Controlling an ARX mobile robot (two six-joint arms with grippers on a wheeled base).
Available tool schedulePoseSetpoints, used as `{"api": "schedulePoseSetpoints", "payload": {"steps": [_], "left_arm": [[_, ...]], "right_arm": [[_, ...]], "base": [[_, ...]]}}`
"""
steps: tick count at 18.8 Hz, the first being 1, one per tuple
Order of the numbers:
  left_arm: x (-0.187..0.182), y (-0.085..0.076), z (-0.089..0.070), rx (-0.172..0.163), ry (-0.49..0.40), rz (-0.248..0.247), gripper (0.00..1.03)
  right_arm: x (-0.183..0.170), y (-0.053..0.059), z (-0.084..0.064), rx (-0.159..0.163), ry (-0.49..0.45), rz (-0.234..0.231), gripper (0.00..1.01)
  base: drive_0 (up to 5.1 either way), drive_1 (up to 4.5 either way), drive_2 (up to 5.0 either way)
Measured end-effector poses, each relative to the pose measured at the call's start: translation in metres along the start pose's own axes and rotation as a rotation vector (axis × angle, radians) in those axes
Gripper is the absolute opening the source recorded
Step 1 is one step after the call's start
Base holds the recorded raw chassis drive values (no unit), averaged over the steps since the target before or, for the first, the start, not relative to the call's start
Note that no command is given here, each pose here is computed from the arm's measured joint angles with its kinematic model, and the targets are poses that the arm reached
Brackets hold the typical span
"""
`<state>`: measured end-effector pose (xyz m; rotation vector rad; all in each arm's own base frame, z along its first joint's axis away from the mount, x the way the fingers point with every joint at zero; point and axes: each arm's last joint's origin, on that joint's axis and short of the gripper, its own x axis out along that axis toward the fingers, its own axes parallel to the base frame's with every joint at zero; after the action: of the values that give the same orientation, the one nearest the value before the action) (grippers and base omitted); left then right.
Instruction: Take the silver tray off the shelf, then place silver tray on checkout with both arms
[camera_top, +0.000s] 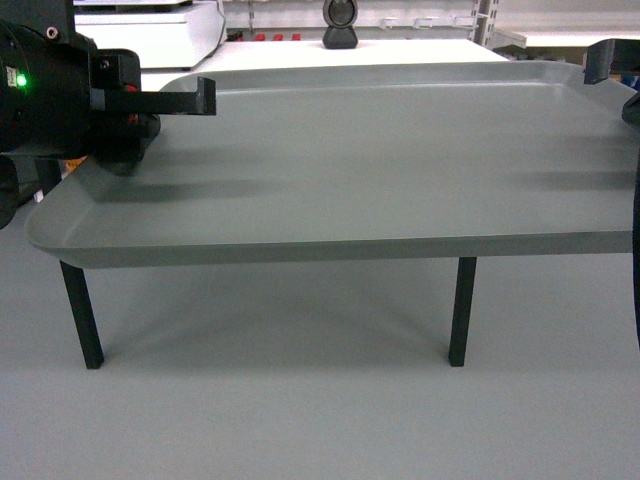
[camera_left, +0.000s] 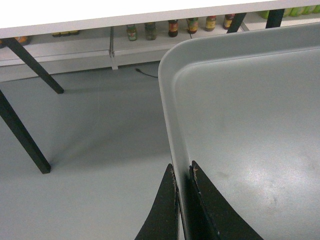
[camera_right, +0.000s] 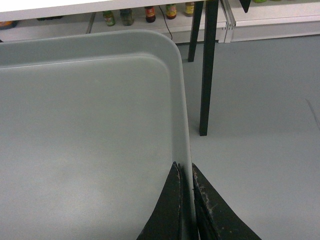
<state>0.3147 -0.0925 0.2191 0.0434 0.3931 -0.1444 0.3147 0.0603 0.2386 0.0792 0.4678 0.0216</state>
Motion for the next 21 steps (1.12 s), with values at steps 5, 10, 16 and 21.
{"api": "schedulePoseSetpoints", "payload": {"steps": [5, 10, 16, 21], "left_arm": [[-0.0001, 0.0000, -0.0001, 0.000, 0.001, 0.000, 0.03], [0.0002, 0.0000, -0.0006, 0.001, 0.005, 0.000, 0.03], [0.0002, 0.0000, -0.0004, 0.000, 0.003, 0.000, 0.03], [0.0002, -0.0002, -0.0003, 0.000, 0.001, 0.001, 0.03]], "right_arm": [[0.0004, 0.0000, -0.0004, 0.000, 0.002, 0.000, 0.03], [0.0006, -0.0001, -0.0010, -0.001, 0.007, -0.001, 0.03], [0.0006, 0.0000, -0.0007, -0.001, 0.004, -0.001, 0.03], [0.0006, -0.0002, -0.0008, -0.001, 0.006, -0.001, 0.03]], "base": [[0.1, 4.26, -4.1], [0.1, 4.31, -4.1], [0.1, 4.32, -4.1], [0.1, 4.30, -4.1]]}}
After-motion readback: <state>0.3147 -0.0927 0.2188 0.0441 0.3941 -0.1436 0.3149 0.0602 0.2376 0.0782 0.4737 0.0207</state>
